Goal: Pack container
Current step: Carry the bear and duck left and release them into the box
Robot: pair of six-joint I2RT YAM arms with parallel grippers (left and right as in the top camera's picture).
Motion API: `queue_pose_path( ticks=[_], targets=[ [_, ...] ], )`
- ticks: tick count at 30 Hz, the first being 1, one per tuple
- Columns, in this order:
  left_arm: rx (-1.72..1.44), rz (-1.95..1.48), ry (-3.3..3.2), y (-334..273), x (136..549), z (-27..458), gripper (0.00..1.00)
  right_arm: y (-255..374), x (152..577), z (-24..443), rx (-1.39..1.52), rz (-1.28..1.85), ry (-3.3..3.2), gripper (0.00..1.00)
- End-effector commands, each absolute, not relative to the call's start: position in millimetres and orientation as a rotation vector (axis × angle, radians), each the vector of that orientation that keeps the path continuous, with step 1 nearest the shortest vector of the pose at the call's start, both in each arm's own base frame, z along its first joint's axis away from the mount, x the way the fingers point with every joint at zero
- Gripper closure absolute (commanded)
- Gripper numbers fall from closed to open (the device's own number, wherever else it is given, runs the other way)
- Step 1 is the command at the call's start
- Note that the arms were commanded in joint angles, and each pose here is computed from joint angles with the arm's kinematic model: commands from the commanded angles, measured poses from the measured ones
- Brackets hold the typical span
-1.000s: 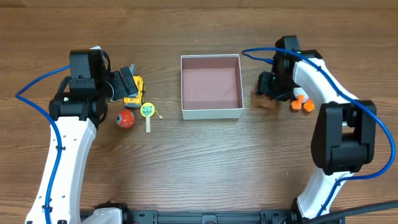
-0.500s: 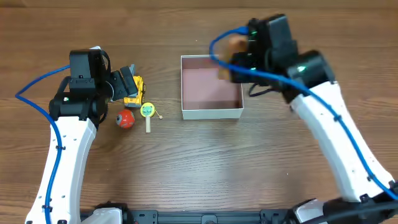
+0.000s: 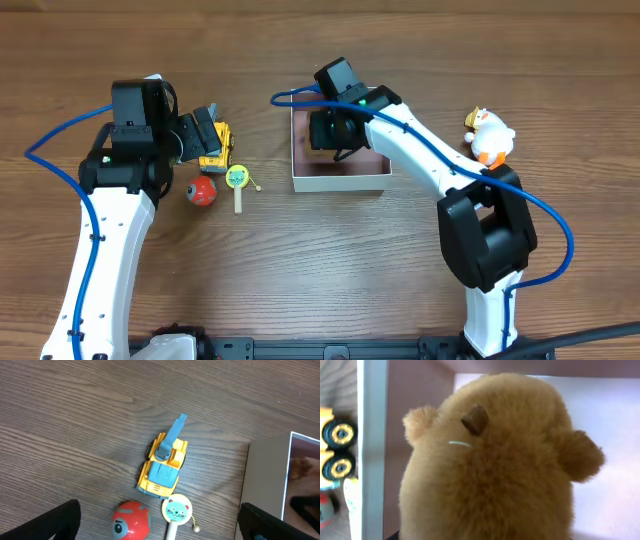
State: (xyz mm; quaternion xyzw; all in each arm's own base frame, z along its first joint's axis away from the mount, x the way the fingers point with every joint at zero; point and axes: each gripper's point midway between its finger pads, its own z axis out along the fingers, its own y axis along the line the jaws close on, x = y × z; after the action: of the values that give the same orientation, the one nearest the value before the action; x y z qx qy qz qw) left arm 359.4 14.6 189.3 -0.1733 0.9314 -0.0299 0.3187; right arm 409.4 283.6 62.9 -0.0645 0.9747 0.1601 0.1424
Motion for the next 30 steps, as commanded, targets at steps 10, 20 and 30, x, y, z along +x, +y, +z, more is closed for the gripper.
queue_pose_path(
  ticks=[10,20,30],
  targets=[
    [-0.437,-0.058,2.424,18,365,200,0.0,283,415,151,-0.406,0.445,2.583,0.0],
    [-0.438,-0.058,2.424,18,365,200,0.0,11,421,260,0.317,0.121,2.468,0.0],
    [-0.438,-0.058,2.424,18,365,200,0.0,-54,422,67,0.57,0.089,2.926,0.0]
  ],
)
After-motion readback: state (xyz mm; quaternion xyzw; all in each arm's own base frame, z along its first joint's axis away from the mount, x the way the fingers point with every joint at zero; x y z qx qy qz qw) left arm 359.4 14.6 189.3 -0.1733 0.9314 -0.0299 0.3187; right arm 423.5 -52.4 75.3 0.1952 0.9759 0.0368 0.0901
